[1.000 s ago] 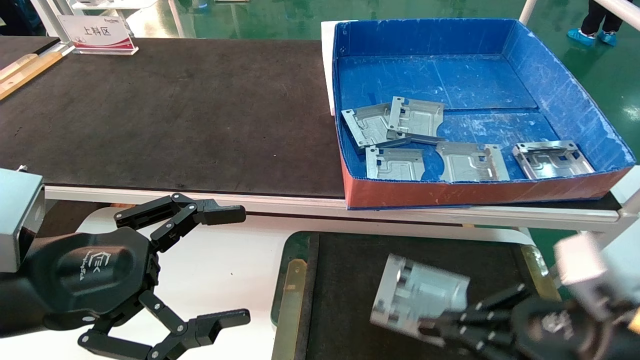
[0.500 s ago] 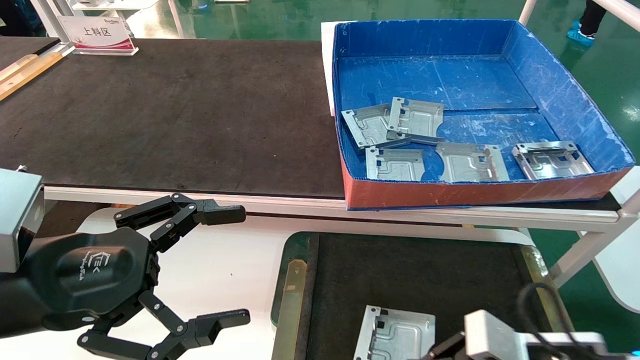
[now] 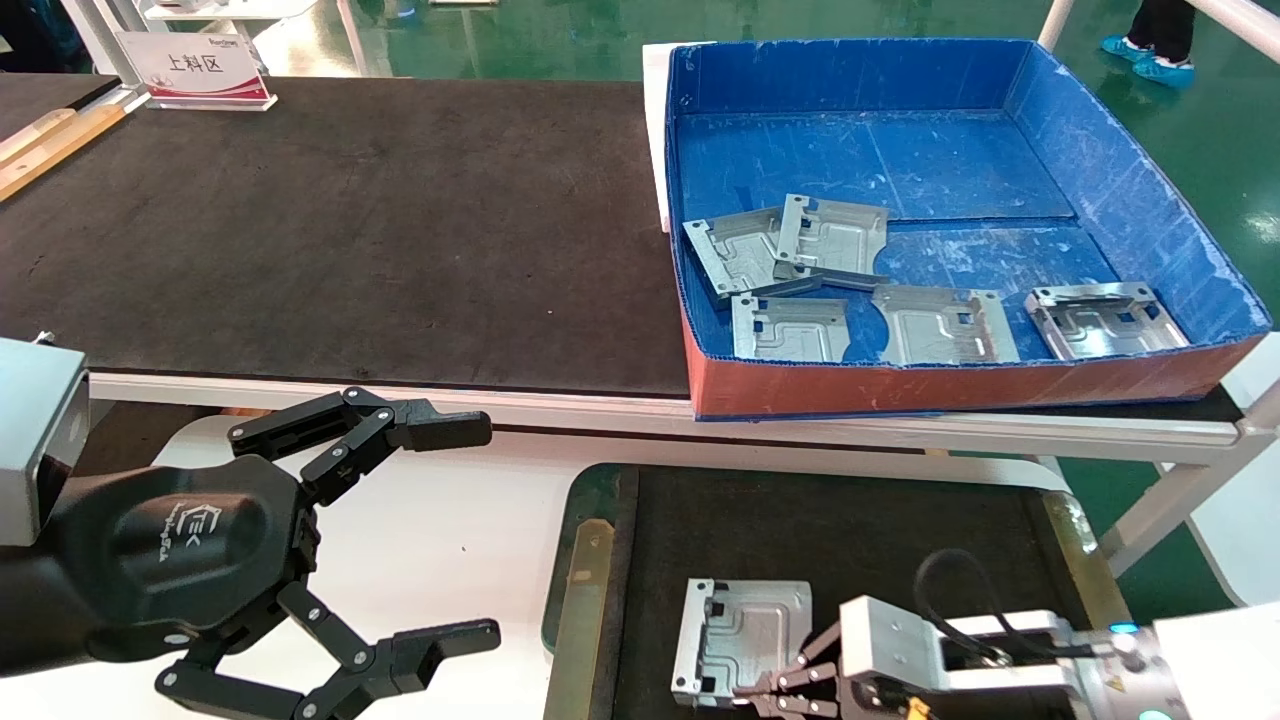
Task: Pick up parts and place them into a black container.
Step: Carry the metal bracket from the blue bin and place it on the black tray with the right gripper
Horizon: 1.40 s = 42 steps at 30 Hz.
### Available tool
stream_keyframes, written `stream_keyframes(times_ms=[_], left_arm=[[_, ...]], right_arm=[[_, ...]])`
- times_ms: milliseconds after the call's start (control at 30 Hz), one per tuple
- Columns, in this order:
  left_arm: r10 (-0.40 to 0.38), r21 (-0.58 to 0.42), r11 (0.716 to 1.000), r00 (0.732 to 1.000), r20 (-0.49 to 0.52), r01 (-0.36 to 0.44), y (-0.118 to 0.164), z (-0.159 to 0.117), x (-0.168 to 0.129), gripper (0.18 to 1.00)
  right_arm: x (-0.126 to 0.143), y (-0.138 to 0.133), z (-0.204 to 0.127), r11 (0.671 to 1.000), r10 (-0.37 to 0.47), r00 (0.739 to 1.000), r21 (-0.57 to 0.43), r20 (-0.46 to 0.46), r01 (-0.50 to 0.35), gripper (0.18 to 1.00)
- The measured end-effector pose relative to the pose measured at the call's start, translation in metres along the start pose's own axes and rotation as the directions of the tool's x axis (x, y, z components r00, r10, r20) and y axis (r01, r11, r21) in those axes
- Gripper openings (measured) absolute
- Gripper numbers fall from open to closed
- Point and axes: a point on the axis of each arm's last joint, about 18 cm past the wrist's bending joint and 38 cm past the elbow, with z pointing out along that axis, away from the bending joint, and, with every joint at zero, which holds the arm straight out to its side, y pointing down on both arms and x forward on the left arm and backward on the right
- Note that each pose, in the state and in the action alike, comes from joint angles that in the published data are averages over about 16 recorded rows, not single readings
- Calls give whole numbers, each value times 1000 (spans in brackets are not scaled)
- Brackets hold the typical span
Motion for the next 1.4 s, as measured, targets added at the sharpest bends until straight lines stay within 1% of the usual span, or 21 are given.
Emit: stream_keyframes(times_ms=[267, 733, 1100, 1400], left_arm=[[0, 0, 1000, 1000, 0, 0, 0, 0, 0, 1001], [0, 0, 1000, 1000, 0, 0, 0, 0, 0, 1001], [0, 0, 1000, 1000, 0, 0, 0, 0, 0, 1001], [0, 0, 1000, 1000, 0, 0, 0, 0, 0, 1001]], right_arm=[[19, 3, 15, 998, -62, 998, -22, -1, 62, 190], [47, 1, 35, 991, -124, 992, -46, -30, 122, 190], [57, -6, 48, 981, -187, 982, -54, -19, 186, 190], [62, -9, 57, 974, -217, 976, -63, -14, 216, 190]])
